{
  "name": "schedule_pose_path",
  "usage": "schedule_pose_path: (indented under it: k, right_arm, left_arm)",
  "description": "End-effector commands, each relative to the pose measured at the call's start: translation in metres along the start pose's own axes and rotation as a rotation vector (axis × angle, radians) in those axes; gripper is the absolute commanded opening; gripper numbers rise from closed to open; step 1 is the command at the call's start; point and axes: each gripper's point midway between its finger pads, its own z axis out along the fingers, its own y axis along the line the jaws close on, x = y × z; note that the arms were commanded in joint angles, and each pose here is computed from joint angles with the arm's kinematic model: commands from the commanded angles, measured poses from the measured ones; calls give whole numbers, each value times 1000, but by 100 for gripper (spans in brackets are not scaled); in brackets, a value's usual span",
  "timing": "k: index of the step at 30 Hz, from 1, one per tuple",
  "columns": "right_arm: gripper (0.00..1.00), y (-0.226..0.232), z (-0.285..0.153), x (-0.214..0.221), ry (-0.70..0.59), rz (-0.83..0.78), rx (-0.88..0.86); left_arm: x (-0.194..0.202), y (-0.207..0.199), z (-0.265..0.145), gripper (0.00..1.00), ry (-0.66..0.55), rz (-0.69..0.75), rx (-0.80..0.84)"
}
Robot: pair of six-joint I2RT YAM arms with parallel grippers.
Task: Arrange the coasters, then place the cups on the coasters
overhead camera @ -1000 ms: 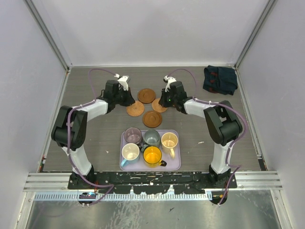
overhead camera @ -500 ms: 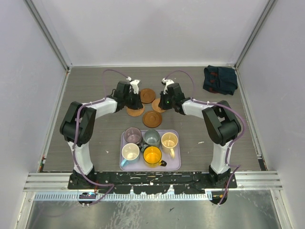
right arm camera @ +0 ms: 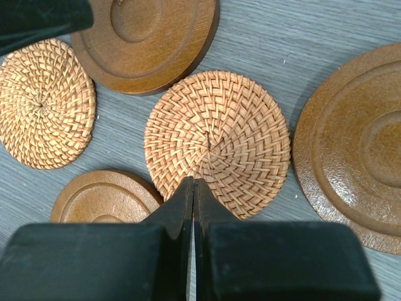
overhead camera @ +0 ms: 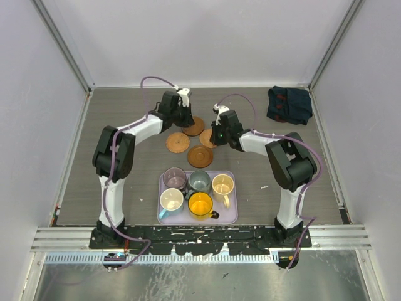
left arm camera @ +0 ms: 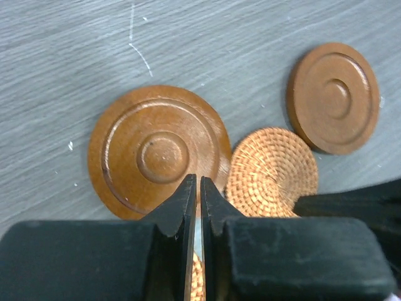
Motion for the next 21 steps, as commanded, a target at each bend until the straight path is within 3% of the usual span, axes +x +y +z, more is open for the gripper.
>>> schedule_pose_path:
  k: [1,10,21]
  right_arm:
    - [1,5,-8,-20,-58,-21,1]
    - [1,5,-9,-21,-59,-18,10]
    - [1,6,-7,-23,-63,-6,2]
  left_arm:
    - [-2,19,9,8,73,-9,-106]
    - [9,31,18,7,175,0,-157]
    - [16,76,9,8,293,-27,-325]
